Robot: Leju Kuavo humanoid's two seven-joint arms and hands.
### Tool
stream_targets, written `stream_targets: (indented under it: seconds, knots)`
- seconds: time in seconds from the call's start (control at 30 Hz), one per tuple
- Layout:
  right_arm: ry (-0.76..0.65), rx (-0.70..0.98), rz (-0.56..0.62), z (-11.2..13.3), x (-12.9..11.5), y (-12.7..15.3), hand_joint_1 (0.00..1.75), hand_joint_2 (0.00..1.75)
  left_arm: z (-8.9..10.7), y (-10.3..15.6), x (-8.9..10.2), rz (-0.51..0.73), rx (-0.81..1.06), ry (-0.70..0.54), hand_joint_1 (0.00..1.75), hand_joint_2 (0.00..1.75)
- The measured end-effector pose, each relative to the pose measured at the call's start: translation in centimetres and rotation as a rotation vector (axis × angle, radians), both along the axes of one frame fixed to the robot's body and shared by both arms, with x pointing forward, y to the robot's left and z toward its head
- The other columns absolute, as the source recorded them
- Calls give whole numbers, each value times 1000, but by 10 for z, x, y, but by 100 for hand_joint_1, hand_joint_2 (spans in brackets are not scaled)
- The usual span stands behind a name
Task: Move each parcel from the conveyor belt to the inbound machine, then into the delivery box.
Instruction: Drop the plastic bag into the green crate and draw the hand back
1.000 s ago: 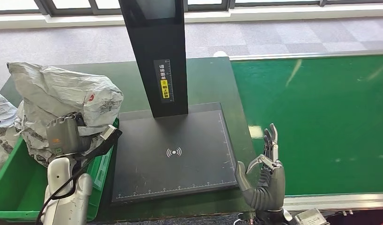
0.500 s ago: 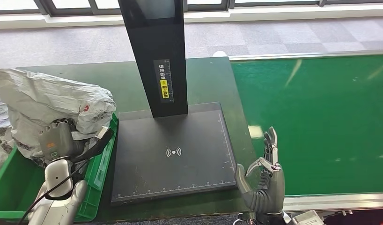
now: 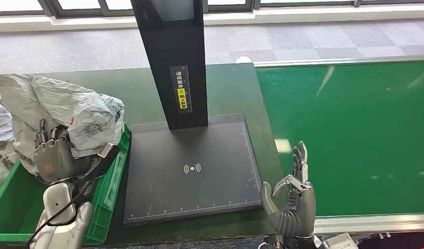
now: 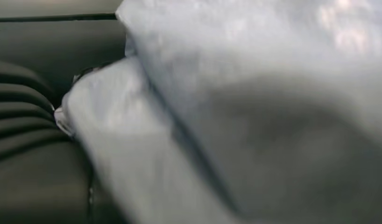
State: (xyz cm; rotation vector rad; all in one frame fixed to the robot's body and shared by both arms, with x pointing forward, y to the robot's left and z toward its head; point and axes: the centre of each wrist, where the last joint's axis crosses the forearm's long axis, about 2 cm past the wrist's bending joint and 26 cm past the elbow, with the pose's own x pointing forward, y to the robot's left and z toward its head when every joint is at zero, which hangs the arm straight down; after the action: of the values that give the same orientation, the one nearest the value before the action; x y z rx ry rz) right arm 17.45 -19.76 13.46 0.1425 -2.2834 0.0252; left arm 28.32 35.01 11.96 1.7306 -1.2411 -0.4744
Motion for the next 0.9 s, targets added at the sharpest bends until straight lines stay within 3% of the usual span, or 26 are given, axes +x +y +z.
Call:
stream_targets:
  seconds: [0.27,0.43,0.9]
  knots:
    - [3,8,-28,0,0,-1,0,175,6,6,-17,-160,-118,-177,0,0]
    - [3,8,-29,0,0,-1,0,175,5,6,-22,-175,-197,-248,0,0]
    - [3,5,-36,0,0,-1,0,175,3,4,-10,-182,-282,-293,0,0]
